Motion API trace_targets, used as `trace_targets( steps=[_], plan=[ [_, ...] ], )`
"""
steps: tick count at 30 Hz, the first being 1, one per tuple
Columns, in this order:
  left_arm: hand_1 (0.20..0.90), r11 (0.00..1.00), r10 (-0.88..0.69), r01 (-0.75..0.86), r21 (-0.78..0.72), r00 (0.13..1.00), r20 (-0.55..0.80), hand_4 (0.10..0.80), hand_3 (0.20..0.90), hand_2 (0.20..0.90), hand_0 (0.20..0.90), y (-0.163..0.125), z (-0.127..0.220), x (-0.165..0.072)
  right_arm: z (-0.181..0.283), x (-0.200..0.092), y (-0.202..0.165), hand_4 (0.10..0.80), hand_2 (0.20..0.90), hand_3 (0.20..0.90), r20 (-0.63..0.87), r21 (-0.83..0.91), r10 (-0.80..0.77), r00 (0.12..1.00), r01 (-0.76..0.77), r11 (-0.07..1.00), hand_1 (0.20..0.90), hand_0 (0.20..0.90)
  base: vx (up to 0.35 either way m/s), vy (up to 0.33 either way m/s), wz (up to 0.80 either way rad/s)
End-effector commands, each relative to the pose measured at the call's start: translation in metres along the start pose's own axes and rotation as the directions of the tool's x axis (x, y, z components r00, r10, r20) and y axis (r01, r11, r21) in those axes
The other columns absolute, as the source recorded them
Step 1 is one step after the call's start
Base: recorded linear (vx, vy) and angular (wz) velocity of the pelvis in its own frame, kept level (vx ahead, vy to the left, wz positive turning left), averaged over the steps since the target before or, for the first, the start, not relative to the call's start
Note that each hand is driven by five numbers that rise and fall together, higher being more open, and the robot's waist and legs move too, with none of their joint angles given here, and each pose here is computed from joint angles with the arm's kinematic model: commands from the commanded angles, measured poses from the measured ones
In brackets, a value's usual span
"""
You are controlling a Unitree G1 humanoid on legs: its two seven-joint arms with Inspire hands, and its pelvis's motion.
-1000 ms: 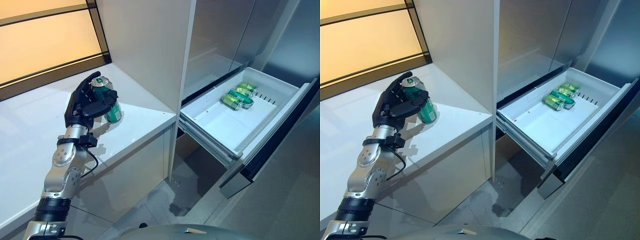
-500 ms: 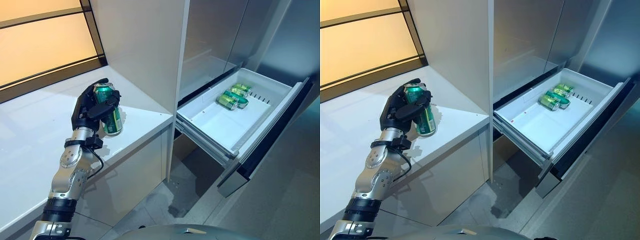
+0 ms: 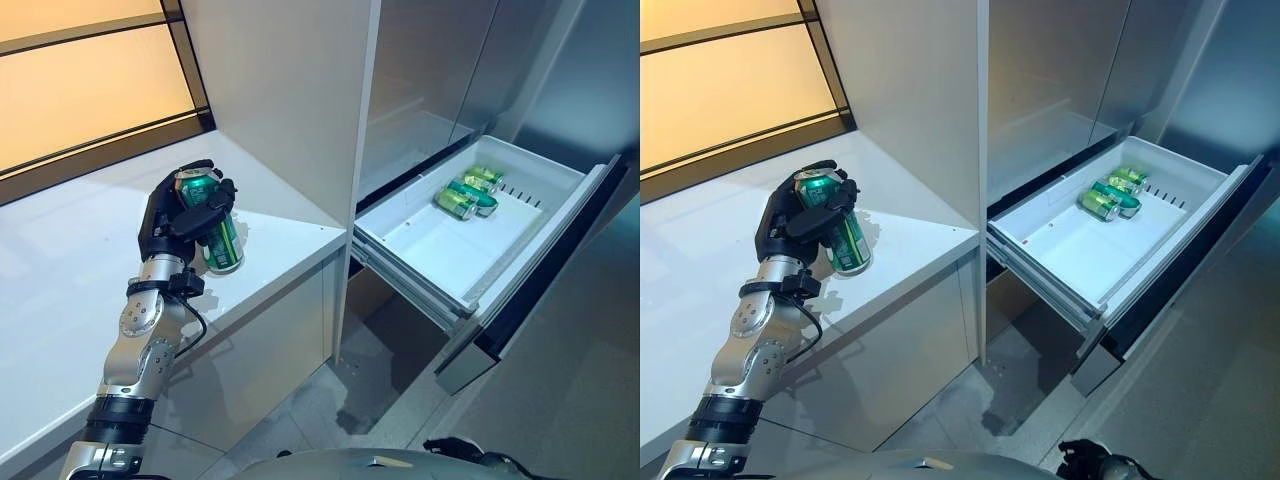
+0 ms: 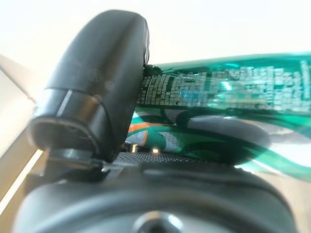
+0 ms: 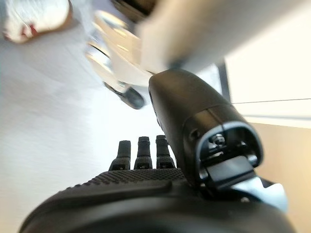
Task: Put drinks into fridge and close the fridge
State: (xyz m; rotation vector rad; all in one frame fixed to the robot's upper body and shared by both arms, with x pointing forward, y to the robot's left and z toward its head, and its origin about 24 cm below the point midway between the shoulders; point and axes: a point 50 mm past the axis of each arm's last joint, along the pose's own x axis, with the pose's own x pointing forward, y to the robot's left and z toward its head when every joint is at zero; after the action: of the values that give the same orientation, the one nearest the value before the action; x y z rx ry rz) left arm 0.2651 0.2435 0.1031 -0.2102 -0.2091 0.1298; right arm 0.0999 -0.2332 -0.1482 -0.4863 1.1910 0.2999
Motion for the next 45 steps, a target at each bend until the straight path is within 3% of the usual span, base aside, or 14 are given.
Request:
trace_targets(
  steps=[1,10,12,13,16,17,18,20,21,23,31,32,36,45],
  plan=[
    [0.300,0.971,-0.187,0.238,-0.030,0.830,0.525,0.100,0.200,0.300,0.300,-0.051,0.100,0.024,0.076,0.000,0.000,0.800,0.900,0.900,0.282,-0.092,0.039,0.959,-0.013,0.996,0.900,0.900,0.000,0.000,0.00],
    [0.300,0.956,-0.232,0.295,-0.004,0.761,0.606,0.100,0.200,0.300,0.300,-0.060,0.111,0.016,0.153,-0.034,0.016,0.800,0.900,0.900,0.581,-0.283,0.190,0.791,-0.023,0.959,0.900,0.900,-0.030,0.007,0.02],
    [0.300,0.954,-0.236,0.301,-0.002,0.753,0.614,0.100,0.200,0.300,0.300,-0.061,0.111,0.015,0.150,-0.032,0.018,0.800,0.900,0.900,0.498,-0.274,0.247,0.831,-0.120,0.954,0.900,0.900,-0.037,0.009,0.04],
    [0.300,0.954,-0.233,0.300,-0.001,0.745,0.626,0.100,0.200,0.300,0.300,-0.056,0.112,0.013,0.143,-0.035,0.024,0.800,0.900,0.900,0.596,-0.299,0.315,0.739,-0.160,0.941,0.900,0.900,-0.047,0.020,0.01],
    [0.300,0.949,-0.237,0.316,-0.010,0.730,0.641,0.100,0.200,0.300,0.300,-0.056,0.119,0.014,0.148,-0.039,0.036,0.800,0.900,0.900,0.646,-0.343,0.361,0.673,-0.167,0.924,0.900,0.900,-0.022,0.019,0.01],
    [0.300,0.945,-0.241,0.326,-0.013,0.724,0.646,0.100,0.200,0.300,0.300,-0.059,0.121,0.014,0.174,-0.080,0.039,0.800,0.900,0.900,0.868,-0.382,0.442,0.225,-0.266,0.885,0.900,0.900,-0.020,0.057,0.06],
    [0.300,0.927,-0.259,0.373,-0.037,0.709,0.656,0.100,0.200,0.300,0.300,-0.064,0.116,0.013,0.202,-0.098,0.054,0.800,0.900,0.900,0.879,-0.414,0.451,0.154,-0.218,0.883,0.900,0.900,-0.016,0.060,0.09],
    [0.300,0.910,-0.278,0.412,-0.049,0.692,0.667,0.100,0.200,0.300,0.300,-0.067,0.113,0.010,0.212,-0.106,0.058,0.800,0.900,0.900,0.877,-0.447,0.474,0.081,-0.226,0.866,0.900,0.900,-0.010,0.053,0.15],
    [0.300,0.894,-0.294,0.444,-0.055,0.675,0.677,0.100,0.200,0.300,0.300,-0.066,0.116,0.008,0.214,-0.098,0.058,0.800,0.900,0.900,0.843,-0.475,0.493,0.215,-0.133,0.870,0.900,0.900,-0.008,0.024,0.14],
    [0.300,0.879,-0.304,0.472,-0.062,0.657,0.690,0.100,0.200,0.300,0.300,-0.066,0.118,0.004,0.212,-0.104,0.051,0.800,0.900,0.900,0.841,-0.495,0.519,0.151,-0.169,0.852,0.900,0.900,-0.005,0.005,0.03],
    [0.300,0.829,-0.330,0.558,-0.045,0.552,0.766,0.100,0.200,0.300,0.300,-0.078,0.125,-0.017,0.258,-0.200,0.046,0.800,0.900,0.900,0.749,-0.657,0.604,-0.272,-0.184,0.731,0.900,0.900,0.000,0.000,0.00],
    [0.300,0.824,-0.334,0.565,-0.040,0.542,0.771,0.100,0.200,0.300,0.300,-0.079,0.126,-0.018,0.263,-0.192,0.050,0.800,0.900,0.900,0.751,-0.655,0.654,-0.090,-0.219,0.723,0.900,0.900,0.000,0.000,0.00],
    [0.300,0.824,-0.368,0.567,0.018,0.509,0.778,0.100,0.200,0.300,0.300,-0.057,0.130,-0.024,0.228,-0.195,-0.010,0.800,0.900,0.900,0.793,-0.608,0.580,-0.183,-0.190,0.771,0.900,0.900,0.002,-0.008,0.00],
    [0.300,0.801,-0.450,0.593,0.079,0.510,0.733,0.100,0.200,0.300,0.300,-0.056,0.129,-0.021,0.245,-0.221,-0.063,0.800,0.900,0.900,0.951,-0.289,0.271,-0.152,-0.115,0.950,0.900,0.900,-0.004,-0.003,-0.06]
  ],
)
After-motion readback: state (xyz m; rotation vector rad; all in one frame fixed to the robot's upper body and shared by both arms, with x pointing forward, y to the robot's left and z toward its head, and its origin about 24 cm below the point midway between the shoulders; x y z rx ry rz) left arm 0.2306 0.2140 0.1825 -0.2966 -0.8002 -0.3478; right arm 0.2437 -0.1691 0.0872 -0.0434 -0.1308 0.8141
